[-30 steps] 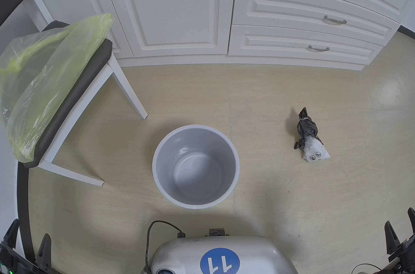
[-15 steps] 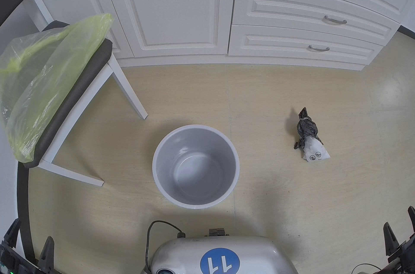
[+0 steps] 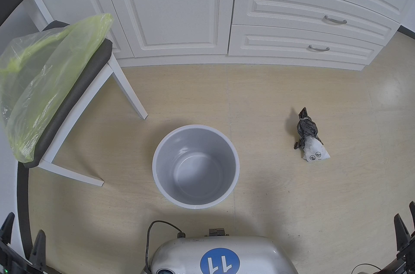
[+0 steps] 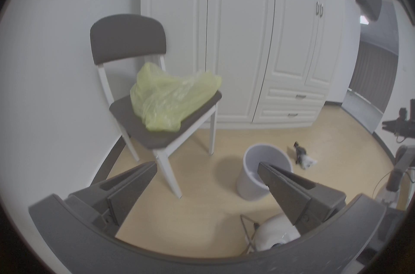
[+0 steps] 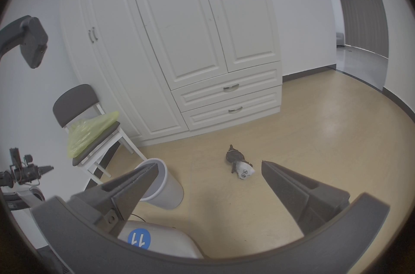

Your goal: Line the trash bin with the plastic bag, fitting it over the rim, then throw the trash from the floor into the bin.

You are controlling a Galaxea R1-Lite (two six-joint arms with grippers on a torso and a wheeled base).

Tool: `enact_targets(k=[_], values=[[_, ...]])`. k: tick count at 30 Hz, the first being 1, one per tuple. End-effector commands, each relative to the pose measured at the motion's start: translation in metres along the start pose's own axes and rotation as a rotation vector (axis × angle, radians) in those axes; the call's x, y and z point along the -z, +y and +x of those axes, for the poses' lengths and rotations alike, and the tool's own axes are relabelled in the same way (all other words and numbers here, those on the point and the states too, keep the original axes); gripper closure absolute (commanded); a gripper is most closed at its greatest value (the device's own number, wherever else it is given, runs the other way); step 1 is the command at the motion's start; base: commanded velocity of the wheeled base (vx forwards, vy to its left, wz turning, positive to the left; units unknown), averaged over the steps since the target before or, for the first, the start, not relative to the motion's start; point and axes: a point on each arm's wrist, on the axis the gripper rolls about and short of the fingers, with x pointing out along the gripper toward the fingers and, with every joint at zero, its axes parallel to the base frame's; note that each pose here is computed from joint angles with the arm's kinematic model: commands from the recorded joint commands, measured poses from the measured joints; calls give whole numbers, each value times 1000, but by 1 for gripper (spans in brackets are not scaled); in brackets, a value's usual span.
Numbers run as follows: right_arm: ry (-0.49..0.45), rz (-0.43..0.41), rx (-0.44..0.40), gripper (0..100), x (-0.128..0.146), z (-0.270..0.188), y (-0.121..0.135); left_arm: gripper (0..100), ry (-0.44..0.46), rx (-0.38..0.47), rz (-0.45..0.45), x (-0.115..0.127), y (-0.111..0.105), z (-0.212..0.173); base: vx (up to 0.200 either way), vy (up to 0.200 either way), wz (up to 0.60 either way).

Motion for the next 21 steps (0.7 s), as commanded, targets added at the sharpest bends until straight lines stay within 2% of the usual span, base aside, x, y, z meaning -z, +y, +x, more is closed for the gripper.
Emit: enact_targets(k=[1, 2, 4, 5, 7, 8, 10, 11, 15, 19, 21], values=[[74, -33, -41, 0, -28, 9, 7, 0, -135, 111, -54, -60, -3, -8, 0, 0, 0], [84, -33, -39, 0, -29, 10, 7, 0, -128, 112, -55, -62, -2, -7, 0, 0, 0], [181, -23, -38, 0, -39, 28, 8, 0, -1, 74, -63, -70, -2, 8, 0, 0, 0], [188, -22, -38, 0, -39, 29, 8, 0, 8, 70, -63, -71, -2, 10, 0, 0, 0], [288, -12, -28, 0, -46, 49, 8, 0, 155, -58, -62, -76, 1, 39, 0, 0, 0], [305, -11, -25, 0, -47, 54, 8, 0, 182, -85, -59, -77, 1, 45, 0, 0, 0], [306, -11, -24, 0, -47, 55, 9, 0, 188, -92, -60, -77, 1, 47, 0, 0, 0], [317, -7, -17, 0, -55, 71, 10, 0, 256, -177, -45, -86, 3, 73, 0, 0, 0], [279, -11, -21, 0, -64, 84, 11, 0, 287, -212, -21, -94, 5, 93, 0, 0, 0], [227, -21, 0, 0, -87, 103, 14, 0, 307, -308, 104, -108, 15, 107, 0, 0, 0], [210, -25, 7, 0, -97, 109, 16, 0, 304, -360, 128, -116, 20, 112, 0, 0, 0]])
